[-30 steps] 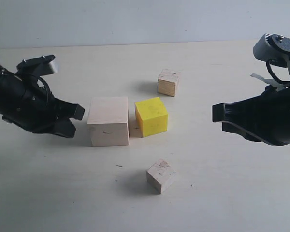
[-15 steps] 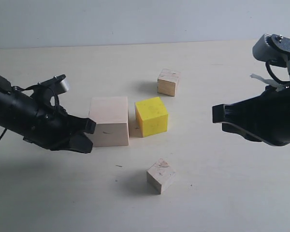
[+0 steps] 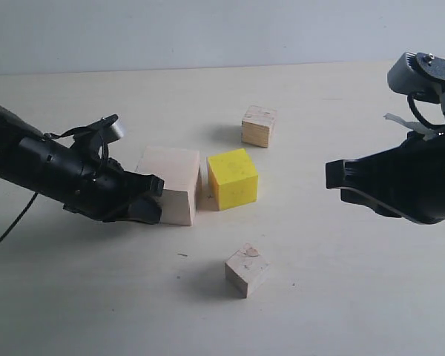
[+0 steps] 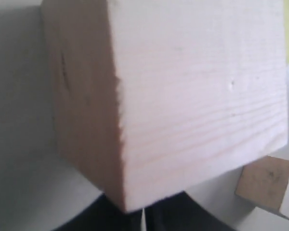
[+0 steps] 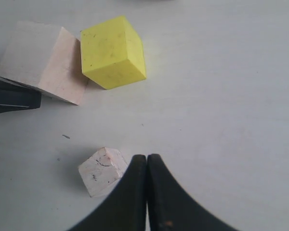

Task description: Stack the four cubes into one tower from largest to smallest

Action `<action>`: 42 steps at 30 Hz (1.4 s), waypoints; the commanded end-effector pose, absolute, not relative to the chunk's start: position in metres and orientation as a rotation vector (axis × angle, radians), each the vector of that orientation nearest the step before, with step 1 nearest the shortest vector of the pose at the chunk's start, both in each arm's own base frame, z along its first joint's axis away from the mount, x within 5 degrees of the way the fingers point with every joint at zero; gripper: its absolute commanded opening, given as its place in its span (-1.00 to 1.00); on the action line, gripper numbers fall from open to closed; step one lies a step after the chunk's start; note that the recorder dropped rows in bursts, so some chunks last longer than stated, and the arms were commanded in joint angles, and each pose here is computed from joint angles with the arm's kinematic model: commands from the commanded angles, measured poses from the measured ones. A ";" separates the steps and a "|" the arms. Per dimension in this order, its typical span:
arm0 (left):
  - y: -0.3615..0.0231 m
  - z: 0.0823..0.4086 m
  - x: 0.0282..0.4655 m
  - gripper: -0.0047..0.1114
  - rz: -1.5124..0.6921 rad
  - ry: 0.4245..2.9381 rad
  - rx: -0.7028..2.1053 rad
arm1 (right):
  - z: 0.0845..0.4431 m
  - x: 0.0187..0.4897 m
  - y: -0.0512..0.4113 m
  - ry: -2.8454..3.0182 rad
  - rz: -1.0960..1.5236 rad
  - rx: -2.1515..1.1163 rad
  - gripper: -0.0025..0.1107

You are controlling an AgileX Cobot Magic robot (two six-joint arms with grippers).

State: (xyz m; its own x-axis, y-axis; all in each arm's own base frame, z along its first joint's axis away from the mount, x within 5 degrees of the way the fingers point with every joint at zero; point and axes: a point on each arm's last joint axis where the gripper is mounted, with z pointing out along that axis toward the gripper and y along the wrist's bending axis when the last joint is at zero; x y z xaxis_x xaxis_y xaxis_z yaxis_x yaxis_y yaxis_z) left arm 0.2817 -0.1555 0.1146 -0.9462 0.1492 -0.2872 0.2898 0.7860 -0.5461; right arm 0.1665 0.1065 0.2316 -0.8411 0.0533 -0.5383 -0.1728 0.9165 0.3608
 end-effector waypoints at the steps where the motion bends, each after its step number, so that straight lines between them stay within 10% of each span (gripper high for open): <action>1: -0.167 0.117 0.288 -0.92 -0.978 2.710 0.352 | 0.234 0.168 0.108 2.498 0.543 -0.098 -0.96; 42: -0.205 0.124 0.302 -0.92 -1.102 2.564 0.282 | 0.233 0.167 0.108 2.507 0.537 -0.109 -0.96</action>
State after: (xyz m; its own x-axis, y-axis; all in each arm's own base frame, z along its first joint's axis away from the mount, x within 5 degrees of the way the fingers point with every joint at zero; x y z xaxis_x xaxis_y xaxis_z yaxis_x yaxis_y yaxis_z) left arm 0.3014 -0.2023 0.1206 -0.9269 0.0518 -0.3718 0.3010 0.6945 -0.6535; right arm 0.1663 0.1064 0.2314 -0.8415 0.0467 -0.5383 -0.1774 0.9172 0.3569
